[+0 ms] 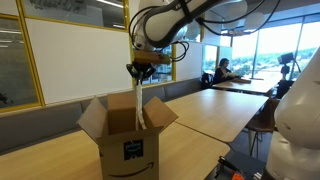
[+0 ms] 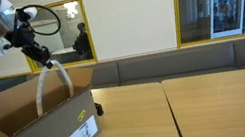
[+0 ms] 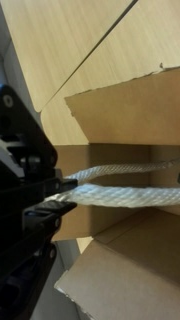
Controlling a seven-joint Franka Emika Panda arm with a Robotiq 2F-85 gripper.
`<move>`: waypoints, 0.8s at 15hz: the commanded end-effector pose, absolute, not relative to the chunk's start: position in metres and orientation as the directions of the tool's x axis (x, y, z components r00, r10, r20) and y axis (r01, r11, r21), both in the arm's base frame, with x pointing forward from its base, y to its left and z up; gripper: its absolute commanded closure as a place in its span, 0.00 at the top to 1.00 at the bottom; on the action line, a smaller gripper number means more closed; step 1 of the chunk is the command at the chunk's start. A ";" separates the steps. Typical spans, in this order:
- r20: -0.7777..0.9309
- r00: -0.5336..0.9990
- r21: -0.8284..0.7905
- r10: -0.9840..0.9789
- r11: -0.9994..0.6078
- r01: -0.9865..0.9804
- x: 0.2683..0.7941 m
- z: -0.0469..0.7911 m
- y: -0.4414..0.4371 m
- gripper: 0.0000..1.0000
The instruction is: Put the measuring tape, turnip plushie and the rope in the box respectively then move the box to the right, then put the black object in the box
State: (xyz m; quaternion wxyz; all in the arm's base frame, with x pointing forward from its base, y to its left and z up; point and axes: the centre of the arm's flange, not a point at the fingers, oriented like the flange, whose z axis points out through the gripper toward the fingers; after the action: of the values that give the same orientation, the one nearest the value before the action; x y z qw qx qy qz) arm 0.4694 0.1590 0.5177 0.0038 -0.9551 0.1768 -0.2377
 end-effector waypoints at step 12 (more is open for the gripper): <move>0.296 0.901 -0.032 -0.317 -0.946 -0.322 0.489 0.446 0.178 0.99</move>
State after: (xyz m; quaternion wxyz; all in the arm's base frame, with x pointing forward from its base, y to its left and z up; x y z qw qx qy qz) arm 0.4852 0.1769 0.4389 -0.0088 -0.9743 0.1614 -0.1571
